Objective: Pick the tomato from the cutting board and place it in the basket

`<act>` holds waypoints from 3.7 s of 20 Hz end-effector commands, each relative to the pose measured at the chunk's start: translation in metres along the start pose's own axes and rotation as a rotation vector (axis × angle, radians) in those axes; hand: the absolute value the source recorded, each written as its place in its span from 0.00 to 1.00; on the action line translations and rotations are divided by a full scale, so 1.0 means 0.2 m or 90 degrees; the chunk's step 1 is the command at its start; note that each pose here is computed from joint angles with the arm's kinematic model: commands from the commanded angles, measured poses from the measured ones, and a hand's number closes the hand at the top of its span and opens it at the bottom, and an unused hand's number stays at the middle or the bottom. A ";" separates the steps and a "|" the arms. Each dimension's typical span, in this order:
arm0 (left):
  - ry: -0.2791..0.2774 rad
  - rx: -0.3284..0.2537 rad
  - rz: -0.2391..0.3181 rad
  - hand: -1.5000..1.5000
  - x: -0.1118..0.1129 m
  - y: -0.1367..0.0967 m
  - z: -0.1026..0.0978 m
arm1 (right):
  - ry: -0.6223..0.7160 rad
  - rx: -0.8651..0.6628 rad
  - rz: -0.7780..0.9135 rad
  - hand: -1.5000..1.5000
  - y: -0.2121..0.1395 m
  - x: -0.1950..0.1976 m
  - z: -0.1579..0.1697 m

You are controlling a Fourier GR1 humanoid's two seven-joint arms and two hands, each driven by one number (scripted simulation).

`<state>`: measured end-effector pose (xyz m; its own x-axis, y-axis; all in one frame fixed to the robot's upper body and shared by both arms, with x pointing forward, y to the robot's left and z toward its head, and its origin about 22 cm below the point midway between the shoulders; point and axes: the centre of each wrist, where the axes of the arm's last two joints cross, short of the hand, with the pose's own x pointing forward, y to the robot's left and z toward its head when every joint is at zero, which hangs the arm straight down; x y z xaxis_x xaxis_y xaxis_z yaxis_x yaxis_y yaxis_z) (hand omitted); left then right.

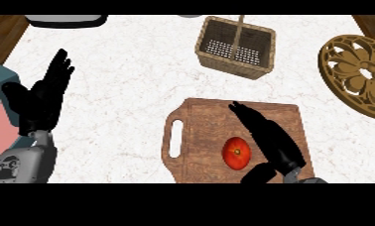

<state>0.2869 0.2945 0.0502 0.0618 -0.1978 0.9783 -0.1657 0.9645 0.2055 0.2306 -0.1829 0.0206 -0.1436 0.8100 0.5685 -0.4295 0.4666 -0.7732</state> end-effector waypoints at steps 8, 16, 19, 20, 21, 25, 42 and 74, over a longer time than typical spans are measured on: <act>-0.003 0.004 -0.003 0.50 -0.04 0.06 0.01 | -0.014 0.081 0.026 1.00 0.11 0.02 -0.02; -0.001 -0.004 -0.002 0.50 0.04 -0.05 0.09 | -0.052 0.118 0.025 1.00 0.25 -0.04 -0.05; -0.002 0.001 0.001 0.50 0.05 -0.02 0.00 | -0.051 0.115 0.031 1.00 0.19 -0.06 -0.14; -0.010 -0.004 0.008 0.50 0.04 -0.02 -0.01 | -0.054 0.106 0.036 1.00 0.33 0.20 -0.12; -0.004 -0.001 -0.003 0.50 -0.04 -0.02 0.04 | -0.050 0.100 0.019 1.00 0.34 0.31 -0.07; 0.001 -0.032 0.001 0.50 0.00 -0.07 0.00 | -0.032 0.086 0.030 1.00 0.44 0.52 -0.06; 0.007 -0.032 -0.011 0.50 -0.01 -0.06 -0.02 | -0.208 -0.184 -0.325 1.00 0.30 1.05 0.12; 0.000 -0.007 0.004 0.50 0.00 -0.07 -0.04 | -0.016 -0.446 -0.216 1.00 -0.80 1.74 -0.42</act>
<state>0.2940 0.2839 0.0473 0.0610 -0.1979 0.9783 -0.1475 0.9676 0.2049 0.3080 0.0543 0.3024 -0.2407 0.5178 0.8210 0.2184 0.8530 -0.4740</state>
